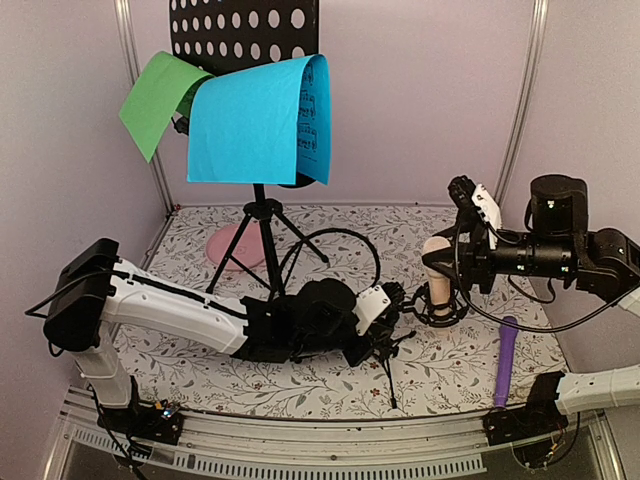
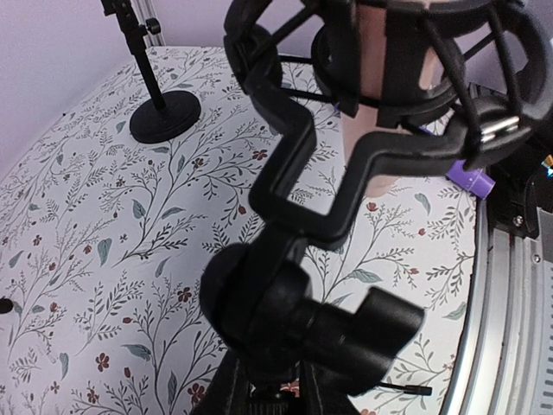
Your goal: Pack up the instrument practice props
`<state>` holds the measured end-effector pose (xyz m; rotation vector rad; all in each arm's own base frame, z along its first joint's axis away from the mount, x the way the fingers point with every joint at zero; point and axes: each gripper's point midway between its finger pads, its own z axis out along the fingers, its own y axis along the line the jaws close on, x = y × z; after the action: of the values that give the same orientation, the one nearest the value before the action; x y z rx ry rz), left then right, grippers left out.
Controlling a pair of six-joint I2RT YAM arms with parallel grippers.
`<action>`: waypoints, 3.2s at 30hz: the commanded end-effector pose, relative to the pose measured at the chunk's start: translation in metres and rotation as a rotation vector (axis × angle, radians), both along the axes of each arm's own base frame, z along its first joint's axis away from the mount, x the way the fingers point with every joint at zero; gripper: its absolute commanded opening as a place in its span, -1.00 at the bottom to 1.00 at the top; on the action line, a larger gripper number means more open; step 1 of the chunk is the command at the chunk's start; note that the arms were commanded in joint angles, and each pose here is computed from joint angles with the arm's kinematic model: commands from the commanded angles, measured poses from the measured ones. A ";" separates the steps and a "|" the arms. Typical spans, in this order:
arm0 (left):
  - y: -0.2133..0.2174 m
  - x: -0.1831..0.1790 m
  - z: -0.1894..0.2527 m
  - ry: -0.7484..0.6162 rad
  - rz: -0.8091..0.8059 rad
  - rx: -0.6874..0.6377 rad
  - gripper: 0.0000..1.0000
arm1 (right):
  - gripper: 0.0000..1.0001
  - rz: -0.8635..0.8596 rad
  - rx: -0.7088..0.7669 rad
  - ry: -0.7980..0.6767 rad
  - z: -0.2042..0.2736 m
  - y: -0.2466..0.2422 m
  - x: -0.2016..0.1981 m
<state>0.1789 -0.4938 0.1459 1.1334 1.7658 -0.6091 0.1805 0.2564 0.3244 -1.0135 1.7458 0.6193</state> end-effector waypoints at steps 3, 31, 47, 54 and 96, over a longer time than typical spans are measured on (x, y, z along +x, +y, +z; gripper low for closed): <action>0.014 0.014 -0.018 -0.005 0.071 0.086 -1.00 | -0.30 -0.046 0.173 -0.055 0.063 -0.001 0.003; 0.021 0.016 -0.024 -0.024 0.113 0.122 -1.00 | -0.57 -0.730 0.376 0.116 0.129 -0.103 0.071; 0.023 0.017 -0.021 -0.033 0.119 0.126 -1.00 | -0.67 -1.057 0.137 0.376 0.017 -0.208 0.102; 0.022 0.017 -0.017 -0.035 0.117 0.121 -1.00 | -0.72 -1.007 0.208 0.573 -0.056 -0.189 0.097; -0.054 0.106 0.017 -0.044 0.438 -0.038 -1.00 | -0.75 -1.016 0.116 0.895 -0.196 -0.171 0.089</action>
<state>0.2521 -0.5556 0.1489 0.8200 1.8798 -0.3613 0.2609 0.0865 0.1339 0.3764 2.6169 0.5023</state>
